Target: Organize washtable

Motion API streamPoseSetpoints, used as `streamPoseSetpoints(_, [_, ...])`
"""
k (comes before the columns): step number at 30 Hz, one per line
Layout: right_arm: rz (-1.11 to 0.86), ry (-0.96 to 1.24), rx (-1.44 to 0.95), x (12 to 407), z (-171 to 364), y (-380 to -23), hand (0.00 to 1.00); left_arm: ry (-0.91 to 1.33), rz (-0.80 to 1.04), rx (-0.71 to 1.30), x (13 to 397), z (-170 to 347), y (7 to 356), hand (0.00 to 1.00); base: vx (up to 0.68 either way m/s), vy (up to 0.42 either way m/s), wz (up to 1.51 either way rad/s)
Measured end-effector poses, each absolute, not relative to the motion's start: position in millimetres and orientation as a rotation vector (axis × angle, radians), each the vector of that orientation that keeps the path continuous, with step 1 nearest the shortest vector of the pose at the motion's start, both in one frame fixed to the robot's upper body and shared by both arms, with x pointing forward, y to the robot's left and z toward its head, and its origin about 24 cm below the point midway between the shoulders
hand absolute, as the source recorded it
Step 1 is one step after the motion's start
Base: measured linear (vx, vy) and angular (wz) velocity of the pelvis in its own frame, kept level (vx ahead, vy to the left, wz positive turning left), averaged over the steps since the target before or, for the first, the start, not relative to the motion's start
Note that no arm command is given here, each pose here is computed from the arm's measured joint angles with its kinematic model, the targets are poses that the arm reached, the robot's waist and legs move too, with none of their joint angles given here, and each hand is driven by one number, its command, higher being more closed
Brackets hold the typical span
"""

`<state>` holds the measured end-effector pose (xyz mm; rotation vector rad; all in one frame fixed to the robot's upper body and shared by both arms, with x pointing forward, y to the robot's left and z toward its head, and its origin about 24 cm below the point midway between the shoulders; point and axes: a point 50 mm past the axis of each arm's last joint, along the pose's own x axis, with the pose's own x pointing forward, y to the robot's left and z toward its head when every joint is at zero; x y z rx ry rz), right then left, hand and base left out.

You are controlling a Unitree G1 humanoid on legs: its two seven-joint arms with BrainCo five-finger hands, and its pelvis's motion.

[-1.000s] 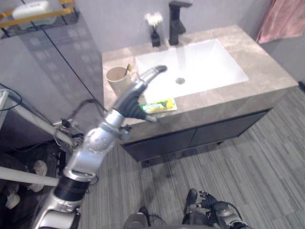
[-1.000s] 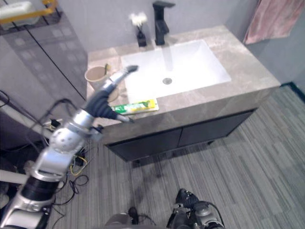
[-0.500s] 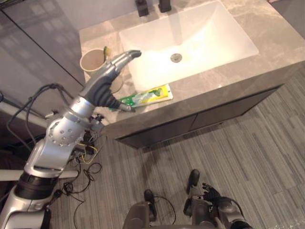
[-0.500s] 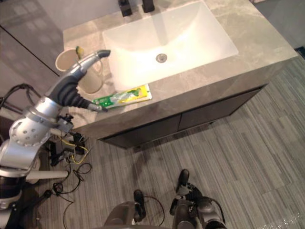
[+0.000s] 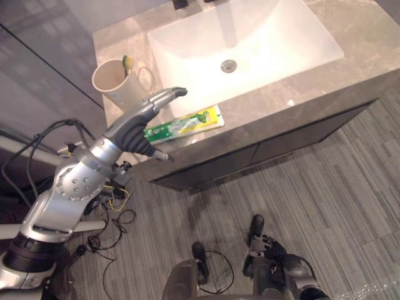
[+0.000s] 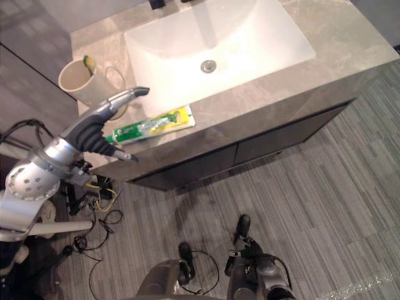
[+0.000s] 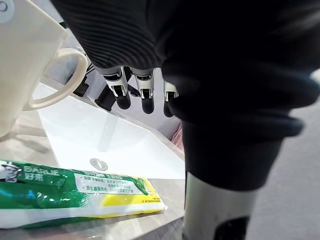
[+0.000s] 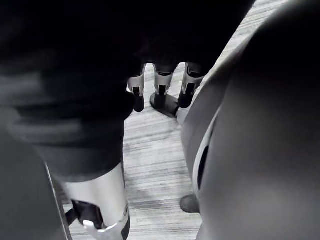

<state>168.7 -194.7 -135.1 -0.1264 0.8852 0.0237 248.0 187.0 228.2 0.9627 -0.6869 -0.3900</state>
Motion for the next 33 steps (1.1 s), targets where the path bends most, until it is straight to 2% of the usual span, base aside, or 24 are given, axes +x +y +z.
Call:
streamPoseSetpoints(14, [0.016, 0.877, -0.115, 169, -134, -196, 0.00, -0.665, -0.429, 0.942, 248, 226, 186, 0.00, 0.00, 0.046, -0.02])
streamPoseSetpoints(19, [0.013, 0.869, -0.114, 170, -133, -197, 0.00, -0.649, -0.374, 0.994, 252, 225, 190, 0.00, 0.01, 0.046, -0.10])
streamPoseSetpoints(33, [0.009, 0.819, -0.103, 179, -127, -196, 0.00, -0.617, -0.206, 0.952, 278, 220, 191, 0.00, 0.01, 0.052, -0.03])
